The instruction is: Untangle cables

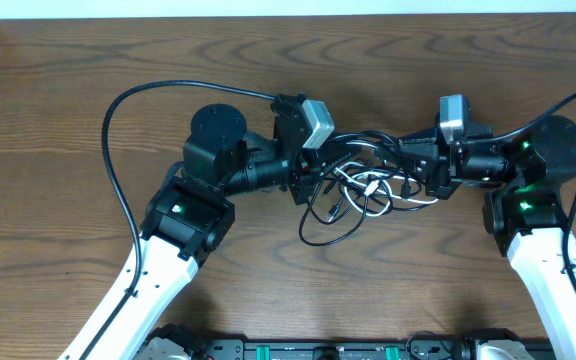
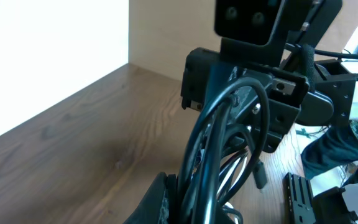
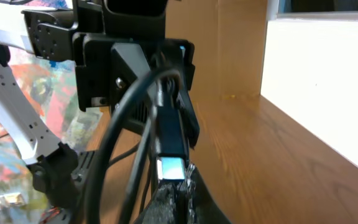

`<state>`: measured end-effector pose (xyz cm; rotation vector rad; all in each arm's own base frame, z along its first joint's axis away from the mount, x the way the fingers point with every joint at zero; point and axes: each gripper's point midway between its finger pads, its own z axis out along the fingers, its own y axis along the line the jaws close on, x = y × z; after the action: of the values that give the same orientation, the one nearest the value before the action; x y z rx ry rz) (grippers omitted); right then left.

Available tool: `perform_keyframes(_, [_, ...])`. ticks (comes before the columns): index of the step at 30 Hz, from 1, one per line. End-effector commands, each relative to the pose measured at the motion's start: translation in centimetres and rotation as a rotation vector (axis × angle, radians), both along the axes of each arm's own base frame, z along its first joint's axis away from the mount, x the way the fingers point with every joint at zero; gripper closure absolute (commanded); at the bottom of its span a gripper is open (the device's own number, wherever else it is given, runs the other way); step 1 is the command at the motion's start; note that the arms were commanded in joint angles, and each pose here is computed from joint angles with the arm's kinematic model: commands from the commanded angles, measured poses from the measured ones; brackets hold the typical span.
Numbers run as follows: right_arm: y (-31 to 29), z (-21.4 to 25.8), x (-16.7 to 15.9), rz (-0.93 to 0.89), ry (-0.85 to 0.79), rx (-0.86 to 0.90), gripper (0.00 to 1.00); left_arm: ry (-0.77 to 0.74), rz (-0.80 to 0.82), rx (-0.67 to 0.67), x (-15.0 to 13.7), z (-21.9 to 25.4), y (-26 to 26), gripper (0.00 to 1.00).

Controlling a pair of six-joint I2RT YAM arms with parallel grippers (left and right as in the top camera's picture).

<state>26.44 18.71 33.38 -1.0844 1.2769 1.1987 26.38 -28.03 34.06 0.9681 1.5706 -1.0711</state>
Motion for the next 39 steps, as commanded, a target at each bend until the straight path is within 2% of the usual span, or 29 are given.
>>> perform_keyframes(1, [0.2, 1.6, -1.0, 0.037, -0.059, 0.012, 0.99, 0.033, 0.017, 0.02, 0.1, -0.5, 0.1, 0.92])
perform_keyframes(5, [0.2, 3.8, -2.1, 0.045, -0.167, 0.037, 0.99, 0.051, 0.023, 0.032, 0.1, -1.0, 0.2, 0.92])
perform_keyframes(13, [0.1, 4.2, -2.0, 0.031, -0.175, 0.049, 0.99, 0.055, 0.018, 0.032, 0.0, -1.0, 0.2, 0.92])
perform_keyframes(17, [0.0, 3.7, -1.5, 0.026, -0.121, 0.045, 0.99, 0.051, 0.015, 0.029, 0.0, -0.9, 0.1, 0.92])
perform_keyframes(19, [-0.2, 3.1, -1.0, 0.015, -0.086, 0.039, 0.97, 0.043, 0.008, 0.022, -0.1, -0.7, 0.1, 0.92])
perform_keyframes(23, [-0.4, 1.5, 0.2, 0.0, 0.004, 0.026, 0.87, 0.018, -0.037, -0.003, -0.7, 0.1, -0.2, 0.92])
perform_keyframes(27, [-0.2, 1.2, -0.4, 0.039, 0.006, 0.014, 0.8, 0.016, -0.036, -0.003, -0.7, 0.1, -0.2, 0.92])
perform_keyframes(33, [0.0, 0.8, -1.1, 0.08, 0.029, 0.001, 0.76, -0.019, -0.036, -0.022, -0.5, 0.9, -0.3, 0.92])
perform_keyframes(36, [0.6, 0.7, -1.4, 0.102, 0.01, -0.001, 0.79, -0.019, -0.042, -0.023, -0.6, 0.9, -0.3, 0.92])
perform_keyframes(37, [0.6, 0.7, -1.4, 0.104, -0.005, -0.002, 0.85, -0.018, -0.044, -0.024, -0.7, 0.9, -0.3, 0.92])
perform_keyframes(38, [0.6, 0.7, -1.4, 0.103, -0.019, -0.002, 0.96, -0.017, -0.044, -0.023, -0.7, 0.9, -0.3, 0.92])
perform_keyframes(39, [0.6, 0.7, -1.4, 0.103, -0.027, -0.003, 0.99, -0.017, -0.044, -0.023, -0.7, 0.9, -0.3, 0.92])
